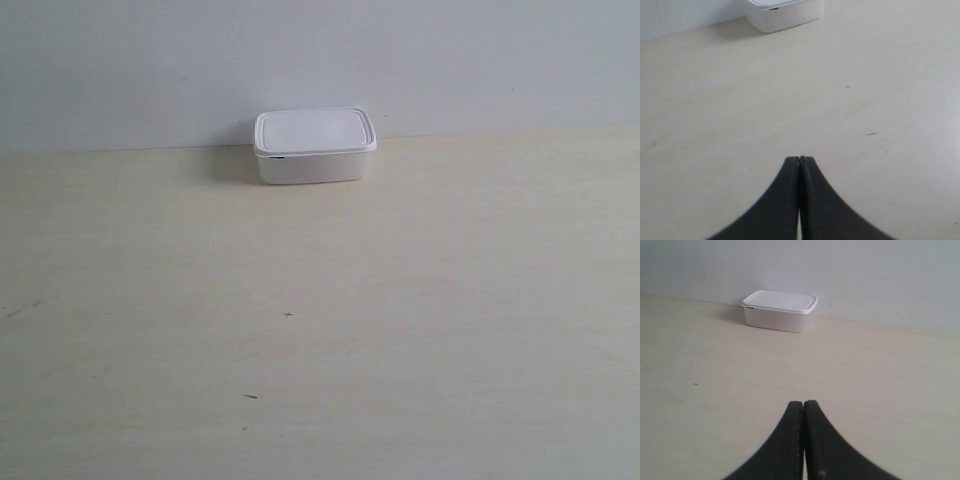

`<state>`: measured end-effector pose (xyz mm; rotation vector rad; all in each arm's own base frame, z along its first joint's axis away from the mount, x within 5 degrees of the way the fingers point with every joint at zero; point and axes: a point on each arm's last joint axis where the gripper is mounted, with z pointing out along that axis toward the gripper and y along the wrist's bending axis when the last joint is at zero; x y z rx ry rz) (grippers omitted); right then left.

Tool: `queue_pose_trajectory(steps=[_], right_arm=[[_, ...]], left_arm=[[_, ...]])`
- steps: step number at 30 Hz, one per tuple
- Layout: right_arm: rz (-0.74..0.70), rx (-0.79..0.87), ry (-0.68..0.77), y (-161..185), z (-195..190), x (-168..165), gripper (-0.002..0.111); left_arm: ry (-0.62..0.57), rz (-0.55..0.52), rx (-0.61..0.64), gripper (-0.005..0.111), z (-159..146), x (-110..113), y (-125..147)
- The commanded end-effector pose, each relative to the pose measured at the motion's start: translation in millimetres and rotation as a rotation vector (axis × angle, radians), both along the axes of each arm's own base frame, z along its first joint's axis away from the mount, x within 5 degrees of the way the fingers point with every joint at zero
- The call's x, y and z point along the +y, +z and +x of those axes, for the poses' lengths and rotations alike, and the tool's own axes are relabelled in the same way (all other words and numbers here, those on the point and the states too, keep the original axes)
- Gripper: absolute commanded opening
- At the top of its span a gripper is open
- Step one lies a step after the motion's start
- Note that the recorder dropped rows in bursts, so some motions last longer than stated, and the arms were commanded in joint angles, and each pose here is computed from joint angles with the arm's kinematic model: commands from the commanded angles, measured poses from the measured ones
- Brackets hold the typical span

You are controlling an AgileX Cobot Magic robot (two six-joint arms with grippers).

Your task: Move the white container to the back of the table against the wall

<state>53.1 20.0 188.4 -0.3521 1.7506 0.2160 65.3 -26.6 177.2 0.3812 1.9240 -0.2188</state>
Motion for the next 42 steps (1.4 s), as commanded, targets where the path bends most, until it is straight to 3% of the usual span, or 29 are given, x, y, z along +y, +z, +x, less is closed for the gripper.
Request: queue_pose_trajectory(steps=[1,16,23,29,37,42], right_arm=[[0.006,-0.014,-0.003,0,0,0,0.0],[0.006,-0.016,-0.003,0,0,0,0.0],[0.014,-0.04,-0.032,2,-1,-2,0.0],[0.011,-0.04,-0.164,2,1,-9,0.0],[0.01,-0.053,-0.321,3,2,-18,0.0],[0.01,-0.053,-0.337,3,2,-19,0.0]], left_arm=[[0.018,-0.12,0.023,0.0,-1,-2,2],[0.028,-0.119,0.012,0.0,-1,-2,2],[0.138,-0.139,-0.113,0.0,-5,7,10],[0.258,-0.144,-0.224,0.0,-10,15,16],[0.439,-0.124,-0.242,0.0,-9,25,16],[0.482,-0.113,-0.245,0.0,-9,28,16]])
